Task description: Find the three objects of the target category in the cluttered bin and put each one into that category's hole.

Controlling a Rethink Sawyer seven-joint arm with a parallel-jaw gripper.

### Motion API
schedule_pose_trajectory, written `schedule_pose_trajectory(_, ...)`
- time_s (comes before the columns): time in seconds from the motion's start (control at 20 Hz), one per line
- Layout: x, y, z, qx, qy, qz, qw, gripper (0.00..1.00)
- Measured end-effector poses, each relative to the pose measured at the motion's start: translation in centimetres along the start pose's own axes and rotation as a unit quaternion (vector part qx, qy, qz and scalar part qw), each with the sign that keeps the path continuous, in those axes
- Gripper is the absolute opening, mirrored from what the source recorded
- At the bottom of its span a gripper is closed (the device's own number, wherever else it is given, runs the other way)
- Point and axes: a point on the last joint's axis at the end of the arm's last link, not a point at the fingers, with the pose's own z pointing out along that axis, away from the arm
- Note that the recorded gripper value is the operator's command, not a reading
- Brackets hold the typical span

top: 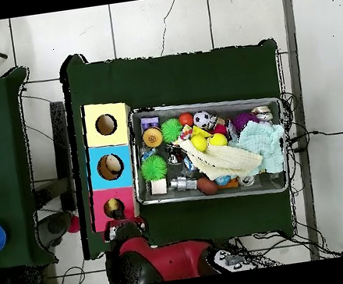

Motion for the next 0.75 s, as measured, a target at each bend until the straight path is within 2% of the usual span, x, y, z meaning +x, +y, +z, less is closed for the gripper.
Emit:
schedule_pose_trajectory(0.15,-0.3,-0.2,-0.4,0.01,-0.006,-0.006,0.9999,0.0)
schedule_pose_trajectory(0.3,-0.3,-0.4,-1.0,0.044,-0.019,-0.025,0.9986,0.0)
schedule_pose_trajectory(0.55,-0.8,-0.2,-1.2,0.081,-0.039,-0.047,0.9949,0.0)
schedule_pose_trajectory(0.75,-1.4,-0.5,-1.1,0.1,-0.052,-0.055,0.9921,0.0)
